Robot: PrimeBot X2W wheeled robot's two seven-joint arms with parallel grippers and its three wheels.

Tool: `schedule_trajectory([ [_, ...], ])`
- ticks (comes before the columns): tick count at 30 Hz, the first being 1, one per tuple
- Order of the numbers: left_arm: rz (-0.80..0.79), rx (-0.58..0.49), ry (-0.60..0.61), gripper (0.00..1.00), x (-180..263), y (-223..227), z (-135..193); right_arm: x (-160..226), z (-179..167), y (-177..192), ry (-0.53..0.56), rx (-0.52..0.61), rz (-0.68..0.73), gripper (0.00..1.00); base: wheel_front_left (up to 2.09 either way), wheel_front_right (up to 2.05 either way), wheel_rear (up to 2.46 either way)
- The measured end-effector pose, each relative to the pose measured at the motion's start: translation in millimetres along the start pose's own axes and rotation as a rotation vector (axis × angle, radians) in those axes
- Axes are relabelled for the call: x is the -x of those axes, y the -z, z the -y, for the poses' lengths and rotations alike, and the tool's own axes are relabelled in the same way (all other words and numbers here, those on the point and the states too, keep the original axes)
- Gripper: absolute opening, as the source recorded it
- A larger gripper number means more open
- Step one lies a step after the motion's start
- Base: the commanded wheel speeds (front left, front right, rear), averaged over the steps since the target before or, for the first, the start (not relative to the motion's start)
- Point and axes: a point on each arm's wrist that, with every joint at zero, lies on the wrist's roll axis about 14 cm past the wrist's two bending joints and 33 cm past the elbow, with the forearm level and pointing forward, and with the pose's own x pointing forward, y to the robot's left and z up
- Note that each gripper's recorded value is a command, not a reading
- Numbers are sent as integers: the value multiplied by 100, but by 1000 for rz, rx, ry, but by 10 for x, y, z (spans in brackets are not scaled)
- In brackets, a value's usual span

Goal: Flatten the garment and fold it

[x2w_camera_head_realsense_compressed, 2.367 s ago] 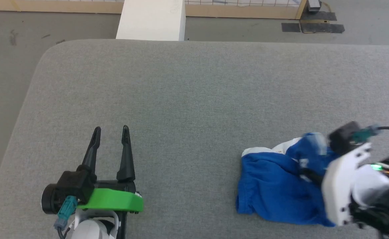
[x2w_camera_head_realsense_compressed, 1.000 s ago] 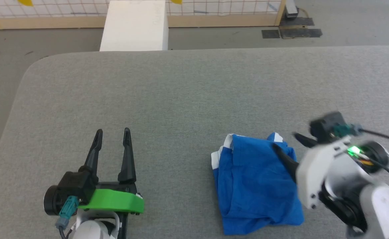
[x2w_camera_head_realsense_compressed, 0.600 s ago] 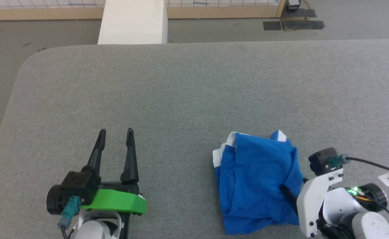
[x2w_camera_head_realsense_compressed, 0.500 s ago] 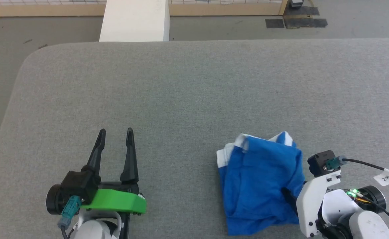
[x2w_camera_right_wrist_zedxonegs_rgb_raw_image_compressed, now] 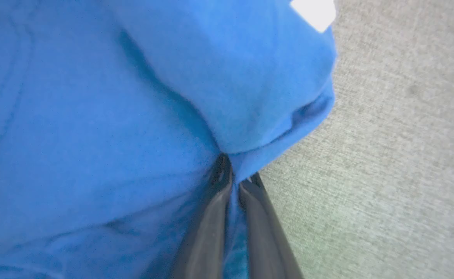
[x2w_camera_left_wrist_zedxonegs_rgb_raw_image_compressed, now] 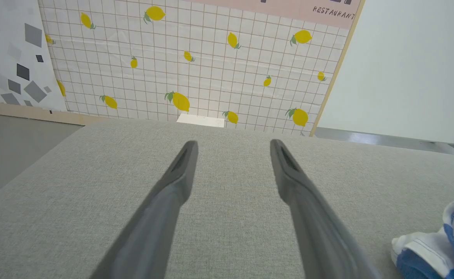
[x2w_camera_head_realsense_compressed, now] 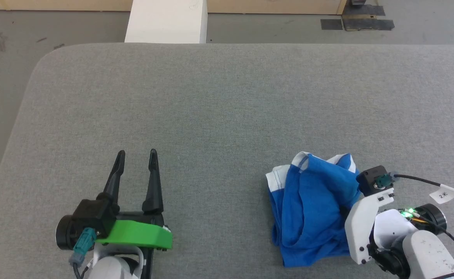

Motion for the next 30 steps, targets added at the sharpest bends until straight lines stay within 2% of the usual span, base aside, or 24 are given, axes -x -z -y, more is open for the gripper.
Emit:
schedule_trajectory([
  [8, 2, 14, 39, 100, -79, 20, 132, 119, 31, -95, -12, 135, 8, 0, 0, 0, 0],
  [14, 6, 29, 137, 100, -275, 68, 433, 292, 272, -159, 33, 239, -9, 0, 0, 0, 0],
  [18, 9, 35, 241, 100, -474, 106, 767, 412, 543, -154, 90, 230, -16, 0, 0, 0, 0],
  [23, -2, 56, 380, 100, -702, 209, 1246, 597, 1061, 9, 210, 163, -41, 0, 0, 0, 0],
  [30, 26, 59, 468, 100, -964, 287, 1582, 848, 1844, 185, 395, 92, -77, 0, 0, 0, 0],
])
